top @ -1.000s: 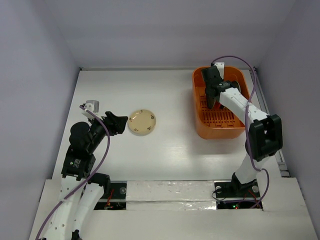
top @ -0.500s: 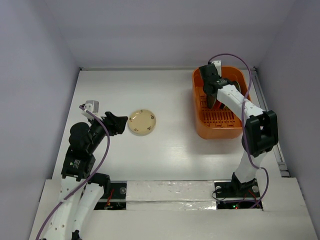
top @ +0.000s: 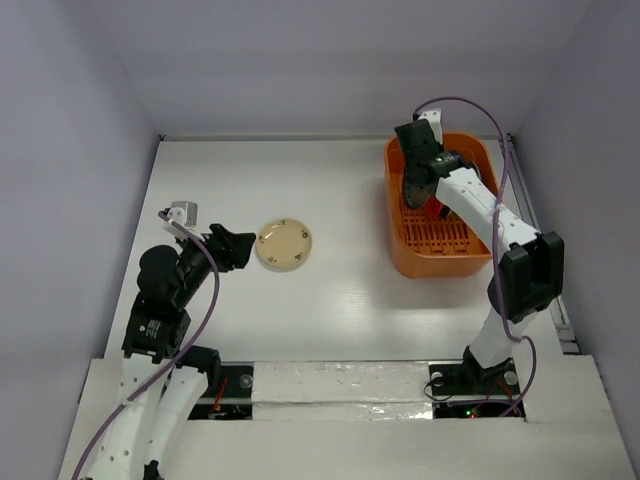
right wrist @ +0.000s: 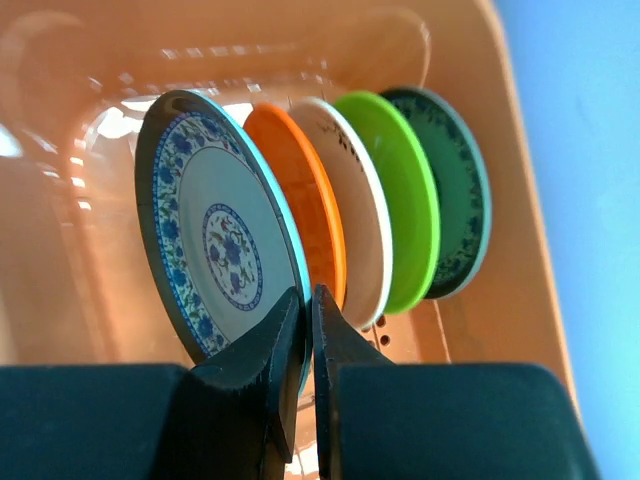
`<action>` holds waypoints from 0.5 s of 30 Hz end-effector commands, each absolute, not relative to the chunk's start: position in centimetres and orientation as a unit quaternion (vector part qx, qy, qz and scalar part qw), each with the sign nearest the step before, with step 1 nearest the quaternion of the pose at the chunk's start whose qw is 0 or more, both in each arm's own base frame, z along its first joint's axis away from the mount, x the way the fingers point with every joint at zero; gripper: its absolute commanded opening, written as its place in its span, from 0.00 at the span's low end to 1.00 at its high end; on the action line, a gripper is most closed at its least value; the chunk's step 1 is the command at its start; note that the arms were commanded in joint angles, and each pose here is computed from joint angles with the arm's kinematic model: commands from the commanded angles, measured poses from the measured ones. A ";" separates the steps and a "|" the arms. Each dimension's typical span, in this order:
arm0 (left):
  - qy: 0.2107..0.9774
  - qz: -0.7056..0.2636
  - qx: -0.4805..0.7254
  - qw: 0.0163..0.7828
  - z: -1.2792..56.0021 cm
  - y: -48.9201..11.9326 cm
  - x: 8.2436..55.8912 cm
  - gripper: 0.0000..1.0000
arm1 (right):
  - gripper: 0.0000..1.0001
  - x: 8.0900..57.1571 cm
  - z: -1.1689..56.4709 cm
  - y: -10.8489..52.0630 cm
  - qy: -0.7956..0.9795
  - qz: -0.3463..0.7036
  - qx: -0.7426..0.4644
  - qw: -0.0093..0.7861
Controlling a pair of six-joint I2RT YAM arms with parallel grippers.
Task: Unload the plates from the dish rack
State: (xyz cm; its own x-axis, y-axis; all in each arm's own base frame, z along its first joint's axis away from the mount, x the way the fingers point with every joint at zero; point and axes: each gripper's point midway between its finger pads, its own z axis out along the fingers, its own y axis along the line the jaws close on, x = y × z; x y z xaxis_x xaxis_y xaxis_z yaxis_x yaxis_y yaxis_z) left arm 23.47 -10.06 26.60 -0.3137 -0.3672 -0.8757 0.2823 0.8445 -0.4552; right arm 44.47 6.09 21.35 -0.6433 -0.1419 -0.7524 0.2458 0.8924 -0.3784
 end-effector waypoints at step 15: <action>0.749 -0.287 -0.019 0.597 27.3 -10.4 23.8 0.64 | 0.00 36.4 39.8 12.9 0.788 -0.100 0.051 0.605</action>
State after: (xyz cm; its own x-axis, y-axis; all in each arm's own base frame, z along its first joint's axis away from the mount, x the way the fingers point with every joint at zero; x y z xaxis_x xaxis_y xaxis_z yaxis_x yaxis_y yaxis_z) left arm 23.45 -10.12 26.59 -0.3155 -0.3665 -0.8753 0.2852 0.8431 -0.4558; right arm 37.46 9.12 37.68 -0.3414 -0.1055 -0.9340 0.2855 0.9351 -0.2100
